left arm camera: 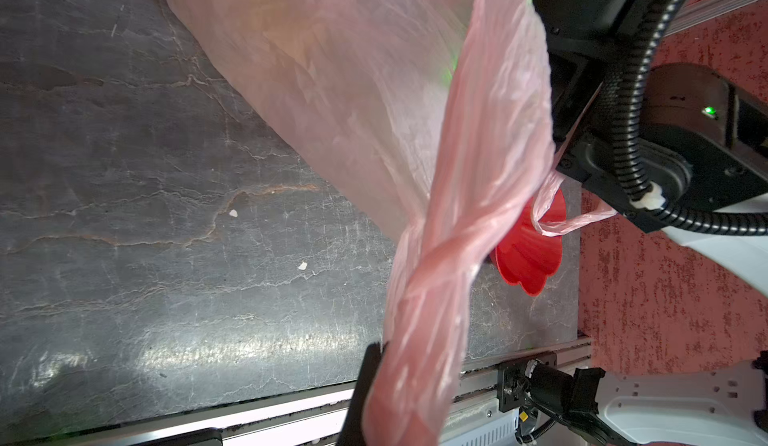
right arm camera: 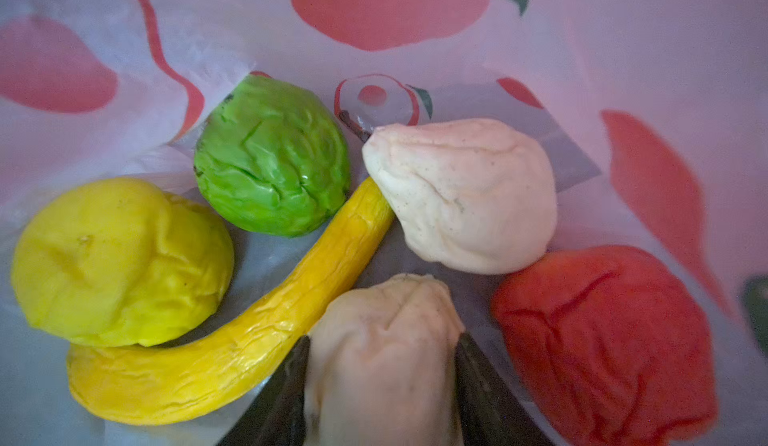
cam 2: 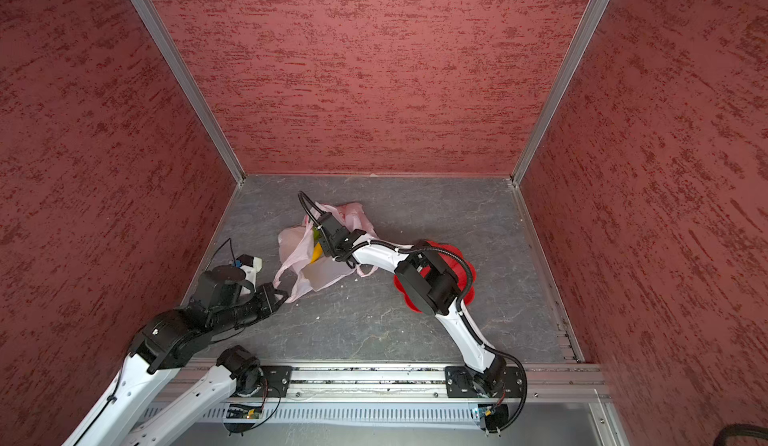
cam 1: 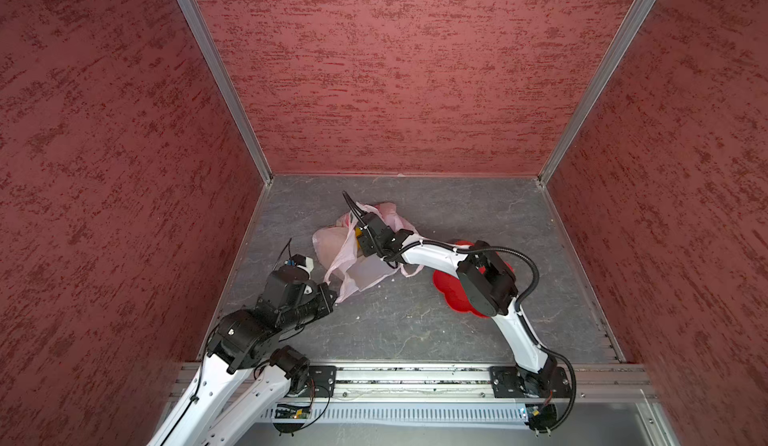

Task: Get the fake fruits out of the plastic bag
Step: 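Close the right gripper on the cream-coloured bun inside the bag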

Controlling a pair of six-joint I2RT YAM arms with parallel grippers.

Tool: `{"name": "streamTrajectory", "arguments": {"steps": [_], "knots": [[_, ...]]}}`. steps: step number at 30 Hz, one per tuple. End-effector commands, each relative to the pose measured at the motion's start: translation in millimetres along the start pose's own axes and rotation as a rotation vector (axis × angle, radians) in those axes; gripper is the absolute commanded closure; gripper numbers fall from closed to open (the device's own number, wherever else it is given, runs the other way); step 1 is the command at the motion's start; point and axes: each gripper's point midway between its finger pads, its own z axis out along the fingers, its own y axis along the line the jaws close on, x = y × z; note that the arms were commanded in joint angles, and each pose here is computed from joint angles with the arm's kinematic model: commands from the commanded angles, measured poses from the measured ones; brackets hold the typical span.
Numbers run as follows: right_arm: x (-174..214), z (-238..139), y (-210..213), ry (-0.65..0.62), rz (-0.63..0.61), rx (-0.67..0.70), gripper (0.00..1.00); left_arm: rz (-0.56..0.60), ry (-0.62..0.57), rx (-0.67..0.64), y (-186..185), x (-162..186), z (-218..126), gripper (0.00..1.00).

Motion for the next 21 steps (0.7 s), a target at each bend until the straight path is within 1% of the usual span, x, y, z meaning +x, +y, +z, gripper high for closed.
{"name": "streamTrajectory", "arguments": {"steps": [1, 7, 17, 21], "knots": [[-5, -10, -4, -0.008, 0.022, -0.010, 0.64, 0.010, -0.018, -0.026, 4, -3, -9, 0.97], [-7, -17, -2, -0.017, 0.020, -0.032, 0.65, 0.006, -0.011, -0.046, 8, -2, -6, 0.97], [-13, -26, 1, -0.040, 0.023, -0.061, 0.69, 0.004, -0.009, -0.036, 5, -3, 1, 0.97], [-17, -33, 8, -0.055, 0.020, -0.101, 0.71, 0.006, -0.008, -0.032, 4, -4, 4, 0.97]]}}
